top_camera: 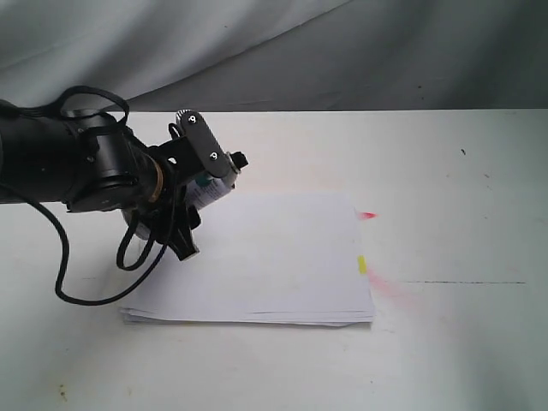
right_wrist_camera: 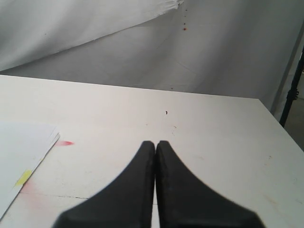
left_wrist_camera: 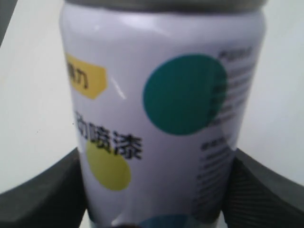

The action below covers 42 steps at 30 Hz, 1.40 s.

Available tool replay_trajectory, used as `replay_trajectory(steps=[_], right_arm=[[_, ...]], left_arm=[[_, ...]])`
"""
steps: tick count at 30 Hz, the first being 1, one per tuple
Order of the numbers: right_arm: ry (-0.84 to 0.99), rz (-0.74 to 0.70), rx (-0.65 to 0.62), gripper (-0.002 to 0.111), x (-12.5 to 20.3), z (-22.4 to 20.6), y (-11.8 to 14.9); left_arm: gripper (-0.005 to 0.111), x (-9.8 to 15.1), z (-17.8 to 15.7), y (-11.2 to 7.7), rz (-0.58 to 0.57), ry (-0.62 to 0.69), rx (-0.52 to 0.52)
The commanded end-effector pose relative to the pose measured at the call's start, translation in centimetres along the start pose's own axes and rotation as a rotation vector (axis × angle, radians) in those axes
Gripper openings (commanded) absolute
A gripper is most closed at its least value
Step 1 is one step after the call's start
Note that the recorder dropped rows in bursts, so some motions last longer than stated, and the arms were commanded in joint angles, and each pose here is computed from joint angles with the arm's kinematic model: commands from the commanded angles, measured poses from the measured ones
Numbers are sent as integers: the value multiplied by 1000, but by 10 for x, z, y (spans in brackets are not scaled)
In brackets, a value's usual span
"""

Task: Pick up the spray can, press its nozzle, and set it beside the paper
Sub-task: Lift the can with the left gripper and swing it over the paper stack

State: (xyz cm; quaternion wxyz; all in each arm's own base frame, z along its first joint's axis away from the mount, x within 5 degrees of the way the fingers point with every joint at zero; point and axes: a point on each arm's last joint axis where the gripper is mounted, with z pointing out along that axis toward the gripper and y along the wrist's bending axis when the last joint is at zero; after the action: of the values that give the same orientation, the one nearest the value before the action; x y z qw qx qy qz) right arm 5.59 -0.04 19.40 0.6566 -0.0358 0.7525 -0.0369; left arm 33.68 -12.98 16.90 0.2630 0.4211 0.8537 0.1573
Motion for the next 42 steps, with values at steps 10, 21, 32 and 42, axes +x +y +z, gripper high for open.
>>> replay_trajectory(steps=[10, 21, 32, 42], right_arm=[[0, 0, 8, 0, 1, 0, 0], [-61, -133, 35, 0, -5, 0, -2], [-211, -105, 45, 0, -18, -2, -3], [-338, 139, 34, 0, -29, -5, -5]], left_arm=[[0, -12, -3, 6, 123, -88, -58], [0, -15, -3, 7, 197, -121, -77], [0, -18, -4, 6, 198, -153, -68], [0, -18, -4, 6, 198, -153, -68]])
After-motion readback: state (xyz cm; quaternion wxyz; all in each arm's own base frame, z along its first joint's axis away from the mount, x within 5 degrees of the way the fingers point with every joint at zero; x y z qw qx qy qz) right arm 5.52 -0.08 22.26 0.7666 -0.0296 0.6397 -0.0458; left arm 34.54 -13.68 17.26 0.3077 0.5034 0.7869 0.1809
